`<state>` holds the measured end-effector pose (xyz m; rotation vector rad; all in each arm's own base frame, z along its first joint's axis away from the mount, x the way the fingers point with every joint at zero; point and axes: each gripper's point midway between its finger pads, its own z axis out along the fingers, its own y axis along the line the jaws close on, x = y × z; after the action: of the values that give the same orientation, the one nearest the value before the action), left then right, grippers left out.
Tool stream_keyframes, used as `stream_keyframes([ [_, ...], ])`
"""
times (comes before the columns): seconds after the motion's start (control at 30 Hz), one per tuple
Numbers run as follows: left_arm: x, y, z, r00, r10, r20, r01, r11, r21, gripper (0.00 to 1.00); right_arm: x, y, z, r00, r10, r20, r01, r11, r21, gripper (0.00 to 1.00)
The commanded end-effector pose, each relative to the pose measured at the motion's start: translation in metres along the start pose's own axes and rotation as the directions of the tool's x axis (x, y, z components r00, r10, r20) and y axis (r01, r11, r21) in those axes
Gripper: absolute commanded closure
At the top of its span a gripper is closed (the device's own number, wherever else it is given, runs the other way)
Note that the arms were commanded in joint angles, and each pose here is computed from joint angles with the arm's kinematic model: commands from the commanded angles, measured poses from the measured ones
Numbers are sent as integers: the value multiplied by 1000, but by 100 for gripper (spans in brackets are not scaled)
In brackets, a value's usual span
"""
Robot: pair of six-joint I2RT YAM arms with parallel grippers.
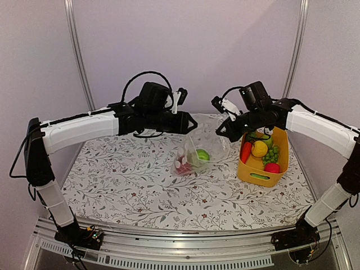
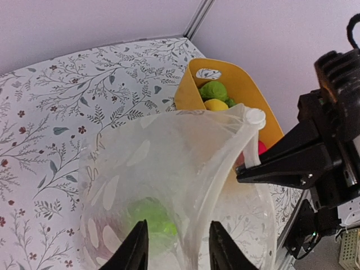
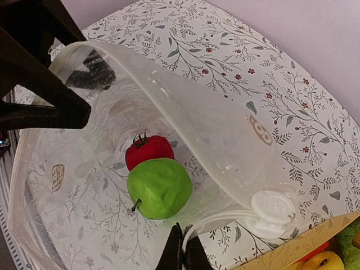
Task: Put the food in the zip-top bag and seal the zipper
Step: Adjust the zipper food storage bag at the center of the board.
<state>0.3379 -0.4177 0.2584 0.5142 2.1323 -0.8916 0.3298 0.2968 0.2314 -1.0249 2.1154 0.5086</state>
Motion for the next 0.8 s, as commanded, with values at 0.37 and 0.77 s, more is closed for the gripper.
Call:
stream_keyframes([
  [0.37,31,6,-9,992,-24,-126,-14,958,-287,66,-34,3,-21,985,148,86,-142,988,-67,100],
  [0.77,4,9,-3,996,53,-74,-73,952,-296,100,-35,-15,-33,977,194,84,-191,981,-33,69],
])
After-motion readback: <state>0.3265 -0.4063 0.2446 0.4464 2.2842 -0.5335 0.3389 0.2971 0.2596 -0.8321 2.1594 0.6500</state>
